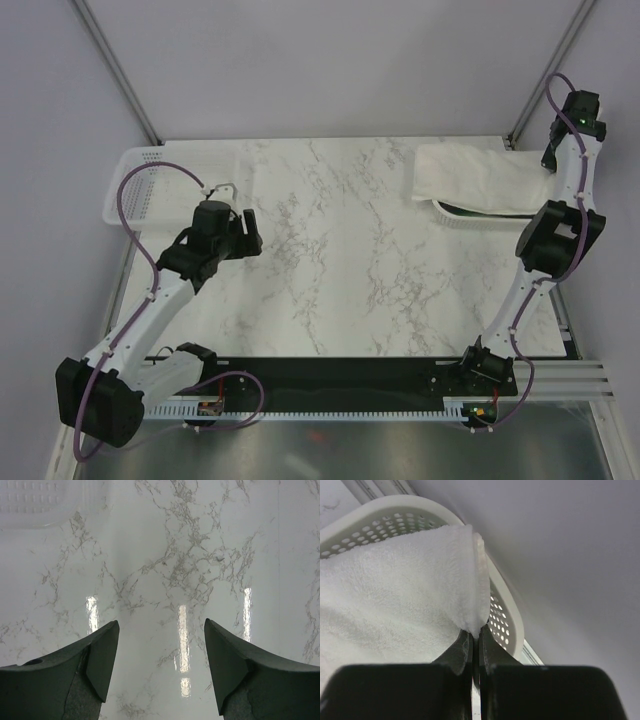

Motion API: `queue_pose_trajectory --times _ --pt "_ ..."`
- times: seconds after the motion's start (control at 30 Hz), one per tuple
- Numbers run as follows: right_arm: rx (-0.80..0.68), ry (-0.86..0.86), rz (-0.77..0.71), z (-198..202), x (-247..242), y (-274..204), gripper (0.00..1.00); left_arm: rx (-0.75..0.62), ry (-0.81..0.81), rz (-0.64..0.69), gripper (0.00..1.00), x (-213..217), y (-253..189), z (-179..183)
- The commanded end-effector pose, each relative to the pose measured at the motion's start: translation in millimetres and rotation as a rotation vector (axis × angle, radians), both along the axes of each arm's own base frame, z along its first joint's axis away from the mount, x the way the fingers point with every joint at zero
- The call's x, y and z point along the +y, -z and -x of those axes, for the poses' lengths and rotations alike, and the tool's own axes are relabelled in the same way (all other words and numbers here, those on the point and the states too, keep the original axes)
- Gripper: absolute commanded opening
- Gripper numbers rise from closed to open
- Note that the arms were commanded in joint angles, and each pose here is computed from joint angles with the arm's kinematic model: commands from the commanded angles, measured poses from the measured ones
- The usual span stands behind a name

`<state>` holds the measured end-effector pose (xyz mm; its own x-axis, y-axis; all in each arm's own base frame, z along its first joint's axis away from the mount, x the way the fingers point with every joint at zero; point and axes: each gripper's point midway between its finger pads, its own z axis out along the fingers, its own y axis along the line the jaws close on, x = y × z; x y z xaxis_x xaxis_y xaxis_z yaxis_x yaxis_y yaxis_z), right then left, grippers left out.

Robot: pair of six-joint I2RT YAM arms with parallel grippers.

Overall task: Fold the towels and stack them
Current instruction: Neatly place the folded towel into the bin

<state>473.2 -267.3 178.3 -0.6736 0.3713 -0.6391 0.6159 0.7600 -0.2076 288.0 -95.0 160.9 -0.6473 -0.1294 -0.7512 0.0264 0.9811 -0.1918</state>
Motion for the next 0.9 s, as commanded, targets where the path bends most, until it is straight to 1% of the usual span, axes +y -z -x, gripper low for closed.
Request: queue_pose_trajectory --times 0.0,0.4,0.43,0.47,0.53,0.57,0.6,0.63,0.67,0.7,0.73,0.77,0.8,0.83,0.87 --pt "-0.044 0.049 0.118 -3.1 -29.5 -26.7 0.00 -0.021 0.047 -0.005 0.77 -6.1 -7.6 -4.0" --pt "-0.096 -0.018 0.094 -28.6 -27.5 -7.8 0.00 -0.013 0.059 0.007 0.77 -9.8 -7.0 -3.7" --pt "-0.114 -0.033 0.078 -31.8 -23.7 -10.0 0.03 -0.009 0.063 0.010 0.77 -11.0 -6.4 -3.8" --pt "-0.138 -0.043 0.078 -34.2 -19.0 -18.8 0.14 -0.011 0.067 0.013 0.77 -12.0 -7.6 -4.0" --pt "-0.155 -0.038 0.103 -34.6 -14.8 -29.8 0.27 -0.016 0.074 0.021 0.77 -13.7 -10.5 -4.1" --pt "-0.175 -0.048 0.123 -35.5 -6.4 -45.1 0.36 -0.023 0.076 0.026 0.78 -14.6 -13.6 -4.7" --pt "-0.182 -0.045 0.141 -34.2 -2.7 -54.0 0.40 -0.027 0.076 0.032 0.78 -15.3 -16.2 -4.8" --pt "-0.188 -0.040 0.161 -32.4 1.1 -62.9 0.47 -0.041 0.083 0.051 0.78 -18.1 -22.1 -4.0" --pt "-0.200 -0.029 0.203 -26.6 9.8 -82.9 0.51 -0.053 0.085 0.064 0.81 -19.6 -28.2 -4.9" --pt "-0.204 -0.017 0.228 -22.0 14.6 -93.1 0.55 -0.060 0.092 0.074 0.84 -21.5 -31.6 -3.7" --pt "-0.216 -0.008 0.246 -17.4 19.3 -104.4 0.59 -0.066 0.095 0.088 0.85 -23.5 -35.7 -3.5" --pt "-0.260 -0.001 0.266 -10.6 30.7 -128.7 0.63 -0.077 0.099 0.096 0.86 -24.1 -40.6 -2.7" --pt "-0.257 0.022 0.278 -1.5 33.7 -133.5 0.65 -0.098 0.100 0.104 0.90 -24.6 -49.5 -3.9" --pt "-0.294 0.041 0.258 3.4 40.8 -141.3 0.68 -0.103 0.122 0.118 0.99 -28.3 -52.9 -1.9" --pt "-0.346 0.038 0.244 12.4 53.1 -160.9 0.78 -0.112 0.138 0.120 1.00 -29.9 -56.7 -1.1"
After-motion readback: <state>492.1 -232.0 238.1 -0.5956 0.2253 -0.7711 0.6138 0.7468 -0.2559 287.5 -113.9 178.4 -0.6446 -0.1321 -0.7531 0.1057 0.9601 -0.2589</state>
